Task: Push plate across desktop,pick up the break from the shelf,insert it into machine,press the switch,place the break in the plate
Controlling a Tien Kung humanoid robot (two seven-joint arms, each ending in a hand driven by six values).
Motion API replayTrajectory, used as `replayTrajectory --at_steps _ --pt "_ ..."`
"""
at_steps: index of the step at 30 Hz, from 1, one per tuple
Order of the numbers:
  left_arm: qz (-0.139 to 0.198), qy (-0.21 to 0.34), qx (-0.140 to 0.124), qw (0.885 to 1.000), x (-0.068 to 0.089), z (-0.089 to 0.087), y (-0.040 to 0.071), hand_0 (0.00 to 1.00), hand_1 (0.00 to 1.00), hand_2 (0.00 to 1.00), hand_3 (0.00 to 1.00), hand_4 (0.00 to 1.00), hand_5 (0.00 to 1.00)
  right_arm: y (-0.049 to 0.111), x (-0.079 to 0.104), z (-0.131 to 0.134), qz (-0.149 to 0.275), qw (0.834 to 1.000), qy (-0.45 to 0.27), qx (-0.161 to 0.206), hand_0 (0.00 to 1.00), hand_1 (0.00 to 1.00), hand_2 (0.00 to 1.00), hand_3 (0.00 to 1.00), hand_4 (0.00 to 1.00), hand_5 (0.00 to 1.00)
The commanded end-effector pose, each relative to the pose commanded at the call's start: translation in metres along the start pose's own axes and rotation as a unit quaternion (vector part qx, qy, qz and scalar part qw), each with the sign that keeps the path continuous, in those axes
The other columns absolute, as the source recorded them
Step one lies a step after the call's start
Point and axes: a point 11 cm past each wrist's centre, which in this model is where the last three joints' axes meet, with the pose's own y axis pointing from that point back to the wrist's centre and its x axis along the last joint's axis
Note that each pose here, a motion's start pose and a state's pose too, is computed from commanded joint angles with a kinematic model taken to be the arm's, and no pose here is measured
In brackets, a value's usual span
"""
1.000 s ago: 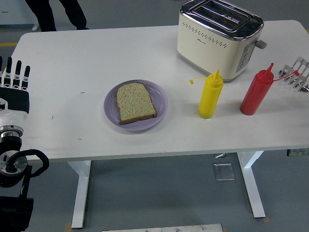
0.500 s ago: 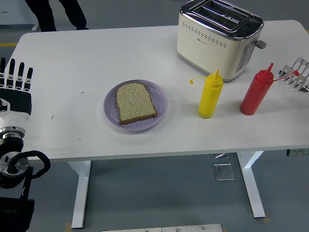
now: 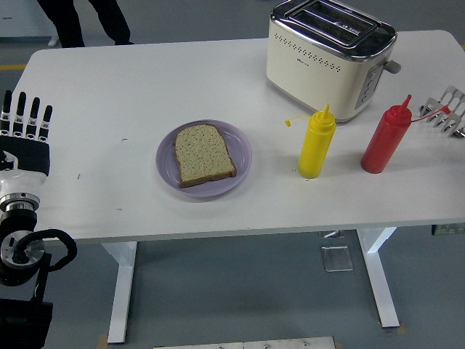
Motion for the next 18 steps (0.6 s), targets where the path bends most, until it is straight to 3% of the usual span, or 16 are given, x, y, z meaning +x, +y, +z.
replayTrajectory --at_steps 18 --pt "-0.003 0.001 -0.003 1.0 -0.0023 0.0019 -0.0016 0.847 0.846 0.847 0.788 0.55 0.998 -0.0017 0.0005 -0.0007 0.007 1.0 -0.011 0.003 0.801 0.767 0.768 0.746 0.425 0.545"
